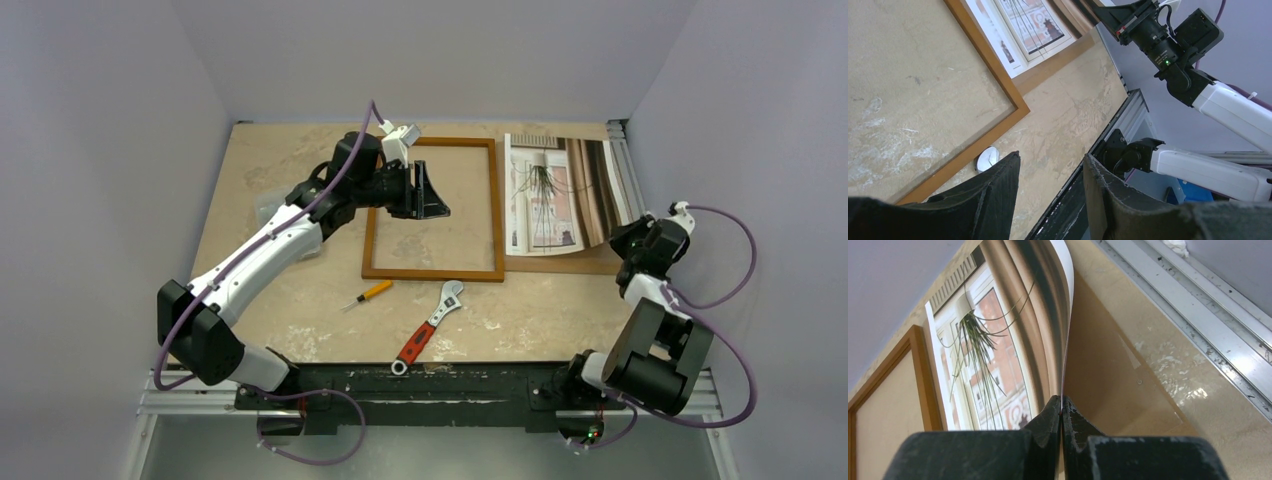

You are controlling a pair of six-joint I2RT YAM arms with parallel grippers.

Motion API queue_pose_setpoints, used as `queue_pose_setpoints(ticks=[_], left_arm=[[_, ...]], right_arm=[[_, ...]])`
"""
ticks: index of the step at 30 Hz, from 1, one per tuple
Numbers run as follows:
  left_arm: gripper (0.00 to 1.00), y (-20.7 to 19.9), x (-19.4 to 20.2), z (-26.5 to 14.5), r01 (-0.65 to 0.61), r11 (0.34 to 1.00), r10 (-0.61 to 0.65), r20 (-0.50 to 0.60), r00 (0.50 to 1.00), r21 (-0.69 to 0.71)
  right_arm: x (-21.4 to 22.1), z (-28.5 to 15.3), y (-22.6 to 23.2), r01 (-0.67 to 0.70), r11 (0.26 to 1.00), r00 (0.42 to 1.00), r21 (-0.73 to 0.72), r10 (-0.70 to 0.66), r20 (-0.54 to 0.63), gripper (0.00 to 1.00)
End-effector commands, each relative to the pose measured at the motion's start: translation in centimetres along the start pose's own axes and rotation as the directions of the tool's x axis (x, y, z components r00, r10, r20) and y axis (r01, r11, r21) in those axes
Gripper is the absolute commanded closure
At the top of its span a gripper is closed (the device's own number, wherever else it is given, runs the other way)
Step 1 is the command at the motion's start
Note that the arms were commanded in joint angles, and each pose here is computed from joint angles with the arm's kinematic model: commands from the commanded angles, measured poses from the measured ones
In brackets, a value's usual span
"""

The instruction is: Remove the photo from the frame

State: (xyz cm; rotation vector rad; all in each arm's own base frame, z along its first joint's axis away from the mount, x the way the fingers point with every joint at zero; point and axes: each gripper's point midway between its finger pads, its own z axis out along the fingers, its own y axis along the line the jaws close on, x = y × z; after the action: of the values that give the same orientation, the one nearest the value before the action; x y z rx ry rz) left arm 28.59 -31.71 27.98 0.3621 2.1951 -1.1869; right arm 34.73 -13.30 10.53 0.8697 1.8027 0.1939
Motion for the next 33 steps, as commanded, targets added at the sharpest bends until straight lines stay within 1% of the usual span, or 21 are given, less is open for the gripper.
queue_pose_setpoints(ticks=[1, 7, 12, 18, 33], left_arm=[[0.53, -0.6, -0.3, 0.3, -0.006, 0.999, 0.005, 0.018, 1.0, 0.04], [0.52, -0.7, 0.0, 0.6, -0.008, 0.999, 0.007, 0.009, 1.0, 0.042], [0.53, -0.7, 0.0, 0.6, -0.011, 0.999, 0.01, 0.008, 1.0, 0.042], [0.52, -0.7, 0.1, 0.7, -0.007, 0.999, 0.007, 0.003, 1.0, 0.045], [0.53, -0.8, 0.0, 0.6, -0.011, 0.999, 0.01, 0.006, 1.0, 0.045]], right_arm=[[-0.6, -0.4, 1.6, 0.072, 0.992, 0.997, -0.1, -0.07, 0.022, 1.0], [-1.8, -0.7, 0.5, 0.042, 0.988, 0.999, -0.148, -0.041, 0.011, 1.0], [-1.7, -0.5, 1.6, 0.036, 0.965, 0.998, -0.258, -0.047, -0.035, 1.0], [-1.0, -0.4, 1.9, 0.028, 0.957, 0.998, -0.289, -0.044, -0.05, 1.0], [0.1, 0.3, 0.2, -0.009, 0.977, 0.996, -0.215, -0.011, -0.093, 1.0]])
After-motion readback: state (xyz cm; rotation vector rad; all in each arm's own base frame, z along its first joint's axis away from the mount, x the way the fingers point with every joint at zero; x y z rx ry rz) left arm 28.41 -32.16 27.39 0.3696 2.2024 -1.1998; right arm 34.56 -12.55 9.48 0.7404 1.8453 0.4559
